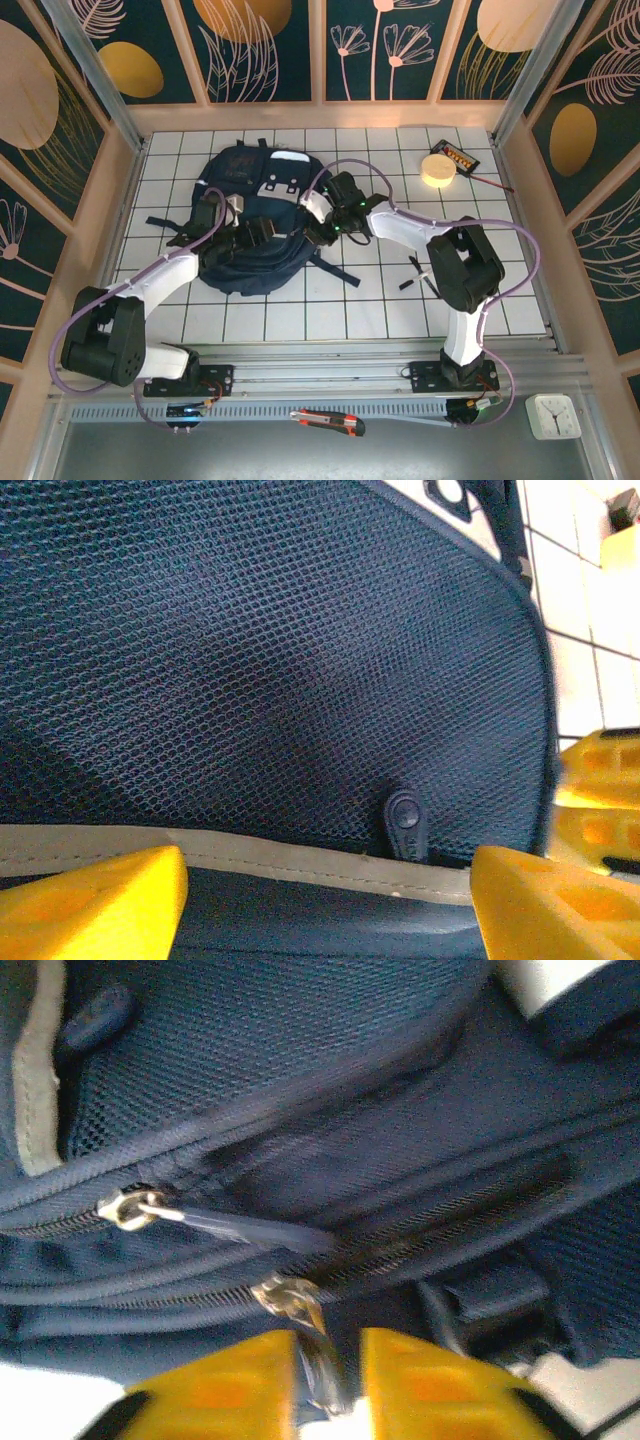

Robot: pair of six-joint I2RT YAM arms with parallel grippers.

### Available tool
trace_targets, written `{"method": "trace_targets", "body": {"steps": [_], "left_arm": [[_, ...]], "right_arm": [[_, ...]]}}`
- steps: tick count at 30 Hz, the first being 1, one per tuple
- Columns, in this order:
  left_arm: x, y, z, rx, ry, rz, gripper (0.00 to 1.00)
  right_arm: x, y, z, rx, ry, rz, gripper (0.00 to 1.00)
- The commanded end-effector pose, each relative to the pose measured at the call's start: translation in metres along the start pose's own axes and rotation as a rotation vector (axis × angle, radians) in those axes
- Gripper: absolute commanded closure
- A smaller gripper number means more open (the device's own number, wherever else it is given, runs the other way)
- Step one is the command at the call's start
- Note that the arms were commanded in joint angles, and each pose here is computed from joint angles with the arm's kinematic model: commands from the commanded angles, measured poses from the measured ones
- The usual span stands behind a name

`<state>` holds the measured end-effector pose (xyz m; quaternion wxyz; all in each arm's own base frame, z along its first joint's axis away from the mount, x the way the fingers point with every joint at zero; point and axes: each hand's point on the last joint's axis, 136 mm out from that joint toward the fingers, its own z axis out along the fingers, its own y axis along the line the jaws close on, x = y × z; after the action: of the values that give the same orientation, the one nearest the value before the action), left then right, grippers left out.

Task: Pack the student bag

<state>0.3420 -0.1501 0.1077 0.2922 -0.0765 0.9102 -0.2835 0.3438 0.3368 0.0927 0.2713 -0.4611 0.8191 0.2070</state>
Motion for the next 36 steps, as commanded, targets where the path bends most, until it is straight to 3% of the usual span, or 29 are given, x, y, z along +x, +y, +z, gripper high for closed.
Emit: {"method": "trace_targets", "body": {"steps": [1,4,5,6,11,16,19,23,29,36], "left_arm": [[-0.003,0.019,-0.013,-0.121,0.015,0.035,0.19],[-0.029,0.001,-0.033,-0.112,-0.055,0.112,0.13],[-0.036,-0.004,-0.040,-0.108,-0.079,0.137,0.10],[-0.042,-0.010,-0.046,-0.101,-0.102,0.160,0.05],[-0.060,-0.026,-0.070,-0.074,-0.209,0.246,0.01],[-0.068,-0.039,-0.092,-0.044,-0.315,0.391,0.02],[-0.061,-0.050,-0.103,-0.003,-0.339,0.589,0.02],[-0.034,-0.051,-0.102,0.027,-0.291,0.834,0.05],[0.005,-0.023,-0.079,-0.027,-0.143,1.008,0.14],[0.029,-0.009,-0.066,-0.054,-0.093,1.037,0.13]], "right_arm": [[-0.010,-0.008,-0.035,0.074,-0.059,-0.023,0.55],[-0.019,-0.010,-0.069,0.162,-0.163,-0.059,0.27],[-0.024,-0.014,-0.082,0.206,-0.203,-0.065,0.05],[-0.029,-0.016,-0.097,0.251,-0.247,-0.068,0.01],[-0.066,-0.055,-0.180,0.509,-0.507,0.088,0.01],[-0.091,-0.039,-0.201,0.309,-0.590,0.054,0.01],[-0.090,-0.015,-0.198,0.255,-0.603,-0.123,0.03],[-0.066,0.019,-0.169,0.224,-0.579,-0.353,0.15],[-0.031,0.033,-0.111,0.106,-0.424,-0.387,0.24],[-0.002,0.044,-0.054,-0.027,-0.317,-0.369,0.25]]}}
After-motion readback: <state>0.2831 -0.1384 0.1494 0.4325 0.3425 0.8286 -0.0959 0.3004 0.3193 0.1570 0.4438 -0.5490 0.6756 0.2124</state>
